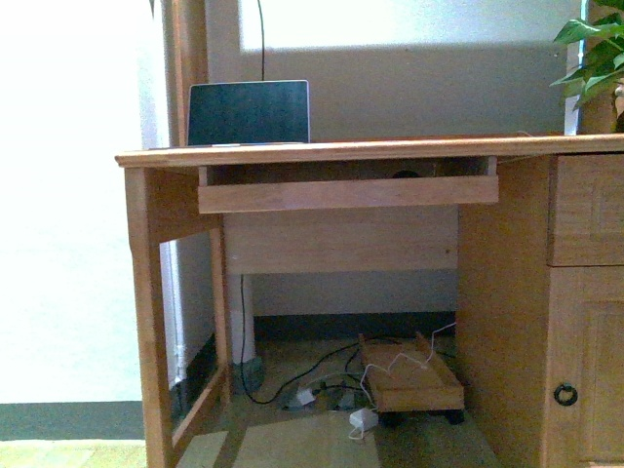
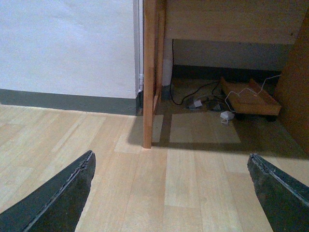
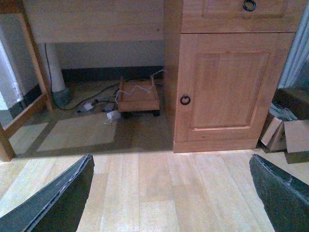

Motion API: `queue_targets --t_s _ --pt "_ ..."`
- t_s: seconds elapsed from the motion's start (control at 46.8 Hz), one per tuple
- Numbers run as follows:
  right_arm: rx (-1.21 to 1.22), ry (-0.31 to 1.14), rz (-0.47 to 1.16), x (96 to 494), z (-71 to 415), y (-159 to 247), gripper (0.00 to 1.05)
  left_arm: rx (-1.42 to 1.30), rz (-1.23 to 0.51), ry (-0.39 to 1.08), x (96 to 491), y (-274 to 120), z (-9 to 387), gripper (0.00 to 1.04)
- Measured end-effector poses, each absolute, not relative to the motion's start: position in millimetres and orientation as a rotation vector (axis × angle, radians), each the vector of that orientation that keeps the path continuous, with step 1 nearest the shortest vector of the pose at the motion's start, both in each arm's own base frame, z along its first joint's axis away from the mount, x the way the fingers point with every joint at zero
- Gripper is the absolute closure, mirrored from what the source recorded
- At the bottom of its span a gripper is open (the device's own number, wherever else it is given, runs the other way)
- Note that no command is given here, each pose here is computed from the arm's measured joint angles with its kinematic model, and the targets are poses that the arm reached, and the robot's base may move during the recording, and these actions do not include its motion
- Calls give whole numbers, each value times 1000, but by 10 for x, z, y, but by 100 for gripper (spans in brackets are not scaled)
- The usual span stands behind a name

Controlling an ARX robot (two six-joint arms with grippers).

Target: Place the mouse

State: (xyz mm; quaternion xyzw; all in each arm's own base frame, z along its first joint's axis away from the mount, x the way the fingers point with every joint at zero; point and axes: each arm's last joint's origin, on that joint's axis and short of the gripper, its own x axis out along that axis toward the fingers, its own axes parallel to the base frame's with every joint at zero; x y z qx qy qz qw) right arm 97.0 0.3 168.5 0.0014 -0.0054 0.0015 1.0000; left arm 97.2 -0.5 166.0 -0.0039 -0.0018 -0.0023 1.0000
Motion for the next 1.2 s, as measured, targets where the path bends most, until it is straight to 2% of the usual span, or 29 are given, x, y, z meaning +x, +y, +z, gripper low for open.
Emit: queue_targets --t_s 1.196 --pt "3 -11 3 970 1685 2 7 -8 -5 -4 972 -5 1660 8"
